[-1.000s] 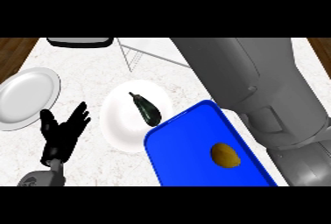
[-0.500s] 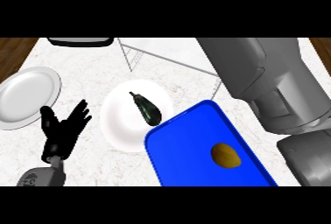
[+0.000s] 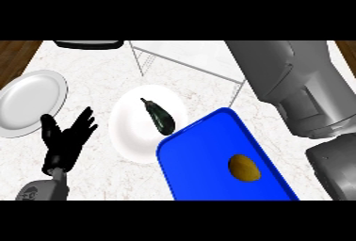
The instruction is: Pick the sweet potato from the tray and place it in the tiered shelf
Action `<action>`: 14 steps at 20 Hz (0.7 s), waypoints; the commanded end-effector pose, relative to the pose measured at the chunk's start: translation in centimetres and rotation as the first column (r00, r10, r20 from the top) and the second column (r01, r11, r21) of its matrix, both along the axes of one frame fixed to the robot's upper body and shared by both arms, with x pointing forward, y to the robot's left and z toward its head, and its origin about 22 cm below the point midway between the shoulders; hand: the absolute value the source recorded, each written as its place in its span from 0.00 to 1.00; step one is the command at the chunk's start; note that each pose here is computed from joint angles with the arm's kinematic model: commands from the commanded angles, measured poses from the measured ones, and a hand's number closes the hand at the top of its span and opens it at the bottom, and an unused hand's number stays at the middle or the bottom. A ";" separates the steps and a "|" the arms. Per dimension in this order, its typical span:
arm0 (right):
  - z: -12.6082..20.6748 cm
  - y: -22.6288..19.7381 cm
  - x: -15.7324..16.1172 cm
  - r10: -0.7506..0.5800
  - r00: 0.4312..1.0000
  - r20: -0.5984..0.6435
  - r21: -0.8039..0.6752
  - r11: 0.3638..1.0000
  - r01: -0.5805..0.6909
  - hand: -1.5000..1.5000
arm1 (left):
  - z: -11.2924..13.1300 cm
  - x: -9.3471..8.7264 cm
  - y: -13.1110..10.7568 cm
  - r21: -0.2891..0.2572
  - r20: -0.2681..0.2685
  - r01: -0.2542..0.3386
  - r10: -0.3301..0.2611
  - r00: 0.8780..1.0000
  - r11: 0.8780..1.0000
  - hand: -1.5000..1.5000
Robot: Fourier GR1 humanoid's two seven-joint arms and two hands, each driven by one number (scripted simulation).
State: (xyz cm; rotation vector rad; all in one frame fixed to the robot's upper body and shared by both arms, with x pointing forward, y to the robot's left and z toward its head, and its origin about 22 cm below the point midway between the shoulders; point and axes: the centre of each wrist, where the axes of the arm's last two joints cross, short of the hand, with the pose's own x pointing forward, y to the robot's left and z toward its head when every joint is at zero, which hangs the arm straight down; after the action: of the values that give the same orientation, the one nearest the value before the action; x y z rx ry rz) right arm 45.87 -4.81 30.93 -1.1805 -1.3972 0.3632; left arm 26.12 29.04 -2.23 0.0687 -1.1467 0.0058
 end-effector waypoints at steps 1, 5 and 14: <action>-0.6 -1.3 0.5 0.028 0.999 0.017 0.004 1.000 -0.028 1.00 | -1.1 -1.5 -1.3 -0.021 -0.020 -0.002 0.002 1.000 1.000 0.50; -0.3 1.4 -0.2 0.020 1.000 0.004 -0.004 1.000 -0.020 1.00 | 0.1 -0.5 -0.3 0.005 -0.010 -0.012 0.012 1.000 1.000 0.50; 0.6 -0.6 0.2 -0.077 0.990 0.122 0.192 0.980 0.052 0.00 | 1.0 -0.3 -0.4 -0.001 -0.021 -0.001 0.001 1.000 1.000 0.50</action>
State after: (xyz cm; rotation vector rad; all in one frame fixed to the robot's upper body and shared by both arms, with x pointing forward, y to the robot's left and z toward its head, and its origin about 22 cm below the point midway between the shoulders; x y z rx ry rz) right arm 46.00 -4.96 31.49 -1.1459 -1.4264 0.2698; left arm 25.78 28.55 -1.77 0.0716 -1.1296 0.0062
